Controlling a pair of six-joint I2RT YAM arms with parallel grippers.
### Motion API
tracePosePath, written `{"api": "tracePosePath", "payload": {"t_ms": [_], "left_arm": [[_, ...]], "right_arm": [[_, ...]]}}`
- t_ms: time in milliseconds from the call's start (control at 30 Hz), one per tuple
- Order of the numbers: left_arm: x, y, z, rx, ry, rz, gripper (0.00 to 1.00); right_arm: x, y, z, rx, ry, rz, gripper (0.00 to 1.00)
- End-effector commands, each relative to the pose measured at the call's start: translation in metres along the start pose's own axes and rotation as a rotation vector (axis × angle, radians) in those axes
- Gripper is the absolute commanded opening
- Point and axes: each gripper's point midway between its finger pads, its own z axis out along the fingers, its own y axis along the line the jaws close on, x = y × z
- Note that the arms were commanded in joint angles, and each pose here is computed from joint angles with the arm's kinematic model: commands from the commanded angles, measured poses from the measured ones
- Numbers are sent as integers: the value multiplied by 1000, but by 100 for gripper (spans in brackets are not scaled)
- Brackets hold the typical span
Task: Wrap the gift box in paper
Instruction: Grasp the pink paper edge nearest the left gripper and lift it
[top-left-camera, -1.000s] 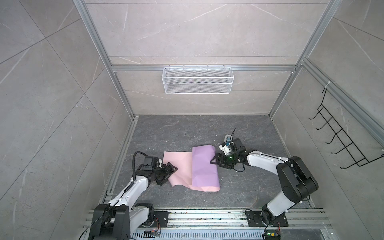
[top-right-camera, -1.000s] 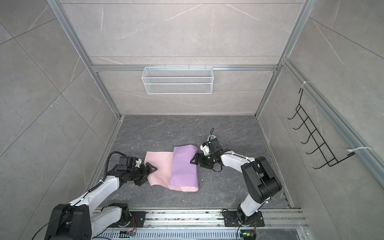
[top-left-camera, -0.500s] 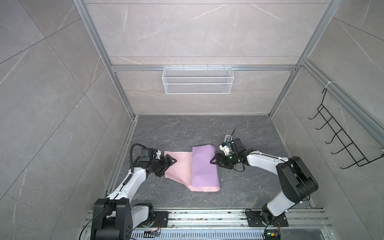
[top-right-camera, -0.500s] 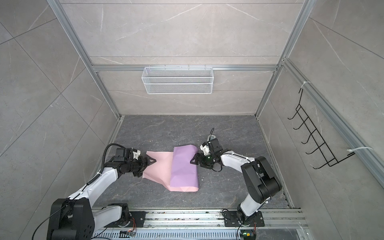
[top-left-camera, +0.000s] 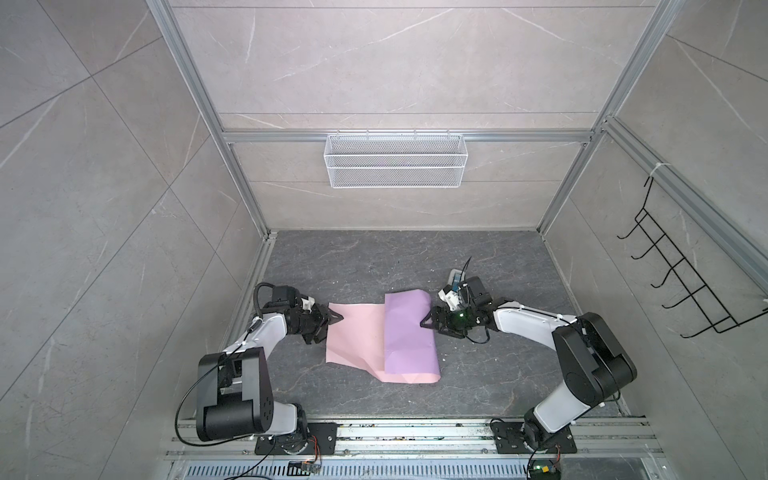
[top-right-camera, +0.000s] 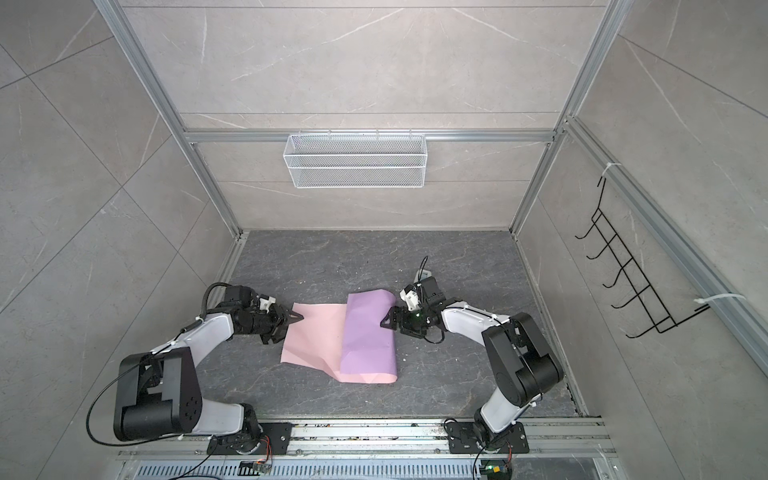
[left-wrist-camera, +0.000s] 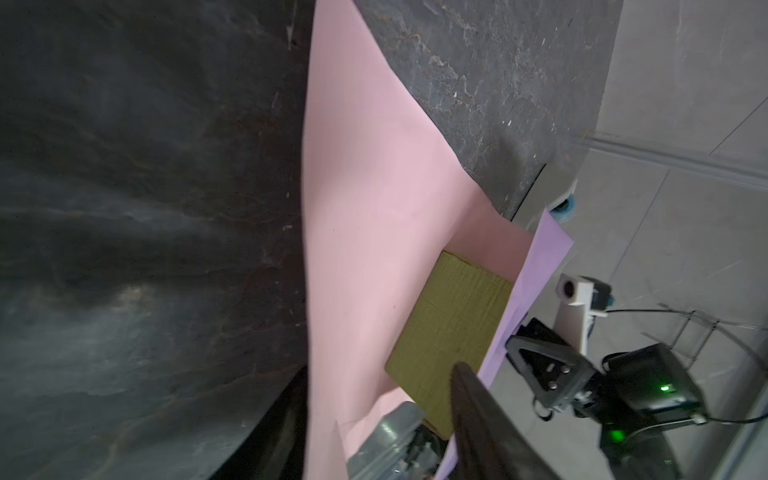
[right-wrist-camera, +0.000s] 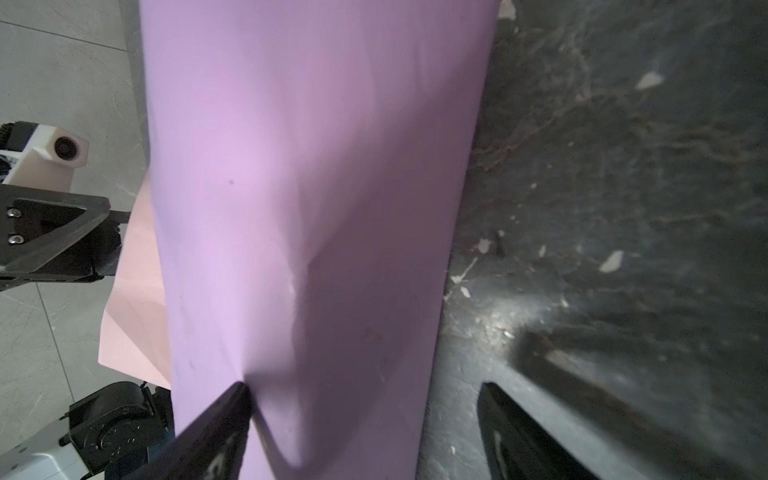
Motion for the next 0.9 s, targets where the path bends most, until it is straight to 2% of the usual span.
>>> {"api": "tracePosePath", "payload": {"t_ms": [0,133,300,633,867], "left_arm": [[6,-5,0,27,59,25,39],[8,-6,-2,24,63,47,29],[13,-5,-1,26,76,53,23],[20,1,7,-42,111,79,22],[17,-1,4,-74,87,115,14]], "right_arm": [[23,-58,9,233,49,91,86],[23,-58,10,234,49,91,86],[22,-57,10,233,50,90,86],[22,-57,10,231,49,89,86],[22,-57,10,226,49,90,86]]}}
